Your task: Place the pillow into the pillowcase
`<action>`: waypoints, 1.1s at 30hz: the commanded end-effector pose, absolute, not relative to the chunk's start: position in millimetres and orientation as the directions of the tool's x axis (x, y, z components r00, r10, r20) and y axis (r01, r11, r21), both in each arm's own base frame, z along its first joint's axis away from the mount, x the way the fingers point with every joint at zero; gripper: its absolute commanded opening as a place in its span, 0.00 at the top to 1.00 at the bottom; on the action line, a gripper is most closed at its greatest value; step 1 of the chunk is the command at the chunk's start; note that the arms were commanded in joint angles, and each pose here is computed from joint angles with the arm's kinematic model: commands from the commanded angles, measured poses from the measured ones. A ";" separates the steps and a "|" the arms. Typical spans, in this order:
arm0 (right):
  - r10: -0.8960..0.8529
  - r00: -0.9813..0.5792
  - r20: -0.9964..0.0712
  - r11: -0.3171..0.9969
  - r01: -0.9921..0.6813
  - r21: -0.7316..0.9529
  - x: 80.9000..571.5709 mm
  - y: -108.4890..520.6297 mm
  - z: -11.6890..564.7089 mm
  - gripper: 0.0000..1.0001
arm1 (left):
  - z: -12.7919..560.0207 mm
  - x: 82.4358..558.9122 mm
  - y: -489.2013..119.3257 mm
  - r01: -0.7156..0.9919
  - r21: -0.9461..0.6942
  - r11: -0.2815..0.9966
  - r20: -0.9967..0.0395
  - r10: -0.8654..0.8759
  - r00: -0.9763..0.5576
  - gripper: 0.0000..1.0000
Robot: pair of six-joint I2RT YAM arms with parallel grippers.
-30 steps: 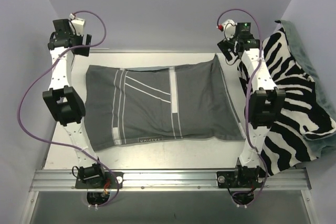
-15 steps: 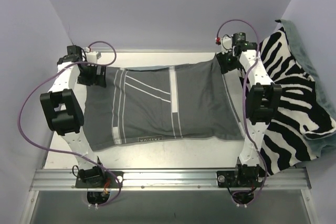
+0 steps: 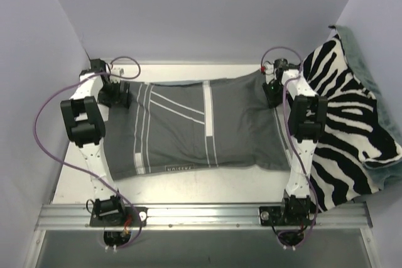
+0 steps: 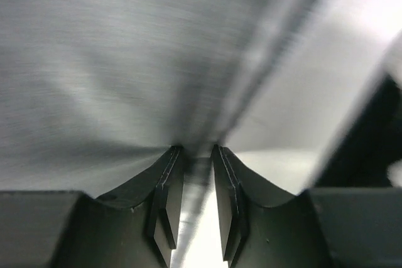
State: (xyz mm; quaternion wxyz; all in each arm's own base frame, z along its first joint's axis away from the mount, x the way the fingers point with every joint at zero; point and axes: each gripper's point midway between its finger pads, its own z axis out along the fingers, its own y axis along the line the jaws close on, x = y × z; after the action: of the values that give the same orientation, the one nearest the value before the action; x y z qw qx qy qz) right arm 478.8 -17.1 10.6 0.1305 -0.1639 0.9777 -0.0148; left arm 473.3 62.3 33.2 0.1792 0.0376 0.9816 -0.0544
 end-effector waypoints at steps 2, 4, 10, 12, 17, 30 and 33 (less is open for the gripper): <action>-0.298 -0.946 -0.124 0.945 -0.274 -0.180 453.7 -65.5 13.3 0.73 | 37.9 529.4 86.7 0.111 0.043 0.993 -0.434 0.119 -0.893 0.02; -0.300 -0.947 -0.117 0.946 -0.279 -0.166 451.2 -62.0 25.3 0.73 | 18.0 538.1 99.0 0.118 0.086 0.989 -0.396 0.143 -0.907 0.03; -0.301 -0.923 -0.239 0.953 -0.286 -0.097 449.5 -43.6 76.7 0.41 | 62.9 577.7 108.6 0.140 0.098 0.985 -0.521 0.170 -0.836 0.03; -0.292 -0.898 -0.329 0.955 -0.294 -0.044 448.9 -29.1 111.6 0.27 | 105.4 584.1 99.2 0.166 0.084 0.983 -0.598 0.183 -0.781 0.03; -0.207 -0.820 -0.534 0.957 -0.282 0.062 444.7 2.1 194.2 0.00 | 232.1 578.3 55.6 0.248 -0.017 0.969 -0.790 0.139 -0.597 0.03; -0.179 -0.749 -0.638 0.910 -0.372 0.181 393.0 76.6 248.3 0.00 | 247.1 472.6 -57.5 0.343 0.017 0.939 -0.734 0.245 -0.633 0.03; -0.211 -0.744 -0.634 0.896 -0.406 0.178 382.5 97.1 245.6 0.00 | 240.1 456.3 -71.5 0.362 -0.008 0.932 -0.731 0.241 -0.638 0.03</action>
State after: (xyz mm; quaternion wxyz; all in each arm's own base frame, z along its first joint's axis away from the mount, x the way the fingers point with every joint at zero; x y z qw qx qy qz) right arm 397.6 77.6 246.6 0.3286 -0.1653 0.9197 0.1372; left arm 459.7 -78.9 264.5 0.4094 0.1980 0.8869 -0.0809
